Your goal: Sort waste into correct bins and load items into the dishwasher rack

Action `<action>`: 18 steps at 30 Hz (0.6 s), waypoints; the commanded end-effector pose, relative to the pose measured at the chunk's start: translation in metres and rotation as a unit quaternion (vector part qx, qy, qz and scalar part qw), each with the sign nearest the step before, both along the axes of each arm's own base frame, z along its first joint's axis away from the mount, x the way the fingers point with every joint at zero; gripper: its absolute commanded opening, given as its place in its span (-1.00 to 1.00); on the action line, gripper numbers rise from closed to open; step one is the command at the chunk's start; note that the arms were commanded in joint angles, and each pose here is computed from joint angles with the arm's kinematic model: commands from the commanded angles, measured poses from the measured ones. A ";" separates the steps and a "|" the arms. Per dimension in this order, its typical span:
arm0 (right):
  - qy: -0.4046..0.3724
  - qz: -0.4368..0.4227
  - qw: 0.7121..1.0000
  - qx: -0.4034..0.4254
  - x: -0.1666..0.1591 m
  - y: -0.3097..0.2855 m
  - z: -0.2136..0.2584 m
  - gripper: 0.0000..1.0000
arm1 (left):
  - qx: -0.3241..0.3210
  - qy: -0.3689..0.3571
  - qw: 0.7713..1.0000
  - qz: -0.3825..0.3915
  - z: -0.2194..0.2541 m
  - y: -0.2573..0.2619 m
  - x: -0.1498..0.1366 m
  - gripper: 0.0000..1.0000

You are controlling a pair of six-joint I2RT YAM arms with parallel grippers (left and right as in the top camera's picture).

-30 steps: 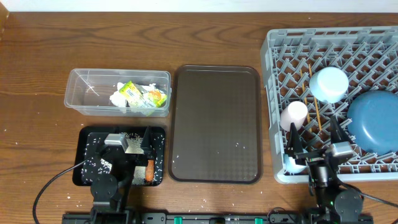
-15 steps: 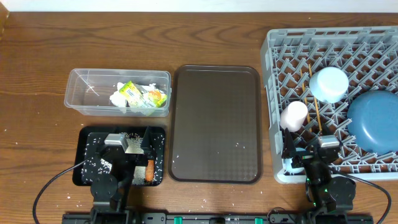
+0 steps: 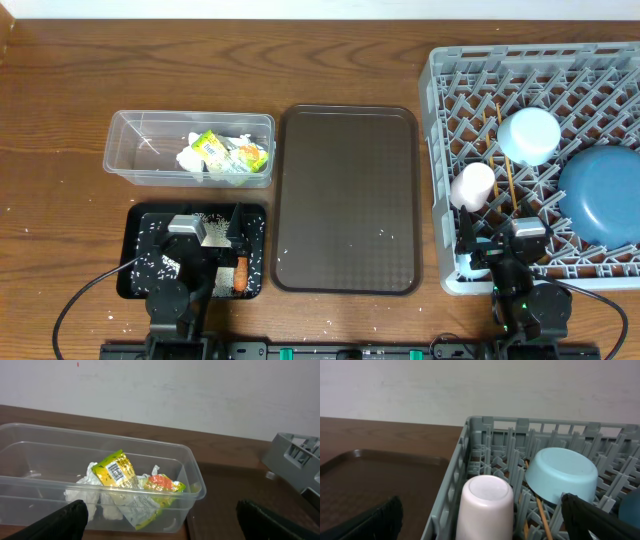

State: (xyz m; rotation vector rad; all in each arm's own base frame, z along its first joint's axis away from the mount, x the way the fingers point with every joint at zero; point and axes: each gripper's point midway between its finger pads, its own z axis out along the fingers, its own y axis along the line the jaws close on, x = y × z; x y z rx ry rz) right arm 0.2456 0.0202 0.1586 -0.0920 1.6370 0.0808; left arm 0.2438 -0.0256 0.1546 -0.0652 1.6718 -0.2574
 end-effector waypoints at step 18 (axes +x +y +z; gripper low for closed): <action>-0.001 0.007 1.000 -0.008 -0.001 0.005 -0.001 0.99 | 0.002 0.022 1.000 -0.007 -0.014 -0.003 -0.001 0.94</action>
